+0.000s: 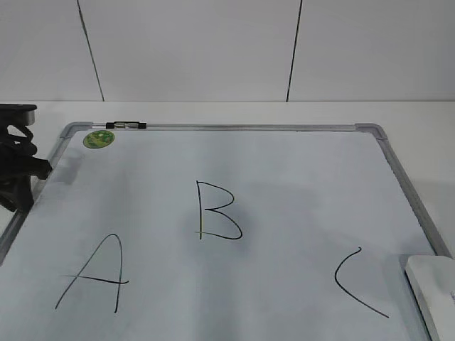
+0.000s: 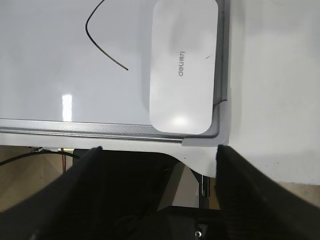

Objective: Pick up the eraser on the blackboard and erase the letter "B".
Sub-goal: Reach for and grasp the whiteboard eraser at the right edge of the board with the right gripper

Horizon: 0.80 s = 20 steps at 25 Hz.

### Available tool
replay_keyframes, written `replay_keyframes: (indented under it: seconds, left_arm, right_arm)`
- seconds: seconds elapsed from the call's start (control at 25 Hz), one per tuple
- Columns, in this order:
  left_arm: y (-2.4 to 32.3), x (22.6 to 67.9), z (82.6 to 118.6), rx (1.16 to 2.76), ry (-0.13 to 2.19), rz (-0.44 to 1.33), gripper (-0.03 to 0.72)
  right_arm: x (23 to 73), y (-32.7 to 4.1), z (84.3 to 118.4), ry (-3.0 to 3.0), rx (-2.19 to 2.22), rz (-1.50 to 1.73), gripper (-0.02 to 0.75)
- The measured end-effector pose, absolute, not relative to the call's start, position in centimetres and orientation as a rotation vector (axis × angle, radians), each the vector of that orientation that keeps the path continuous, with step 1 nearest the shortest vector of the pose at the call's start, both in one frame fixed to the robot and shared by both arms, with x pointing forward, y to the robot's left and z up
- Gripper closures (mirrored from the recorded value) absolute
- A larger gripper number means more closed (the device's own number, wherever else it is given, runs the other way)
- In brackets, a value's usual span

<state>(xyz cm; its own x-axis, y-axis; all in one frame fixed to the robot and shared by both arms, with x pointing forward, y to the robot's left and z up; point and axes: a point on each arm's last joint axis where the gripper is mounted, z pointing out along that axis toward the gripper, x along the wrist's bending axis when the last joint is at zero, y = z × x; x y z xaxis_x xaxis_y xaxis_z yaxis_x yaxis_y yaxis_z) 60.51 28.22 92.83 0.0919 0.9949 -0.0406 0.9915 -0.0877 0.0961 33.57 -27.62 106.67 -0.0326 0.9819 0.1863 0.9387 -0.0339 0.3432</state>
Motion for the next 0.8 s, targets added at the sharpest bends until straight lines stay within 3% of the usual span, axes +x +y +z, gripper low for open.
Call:
replay_keyframes:
  seconds: [0.2, 0.44, 0.64, 0.8]
  left_arm:
    - [28.1, 60.5, 92.8, 2.222, 2.068, 0.041, 0.659]
    - [28.1, 60.5, 92.8, 2.205, 2.081, 0.032, 0.669]
    - [28.1, 60.5, 92.8, 2.205, 2.081, 0.032, 0.669]
    - [28.1, 60.5, 92.8, 2.205, 2.081, 0.032, 0.669]
  right_arm:
    - [33.6, -27.6, 106.7, 2.101, 2.103, 0.579, 0.206]
    - [33.6, -27.6, 106.6, 2.1, 2.102, 0.574, 0.205]
    - [34.2, -27.6, 106.3, 2.12, 2.127, 0.535, 0.09]
    - [35.6, -27.5, 105.4, 2.146, 2.17, 0.471, 0.076]
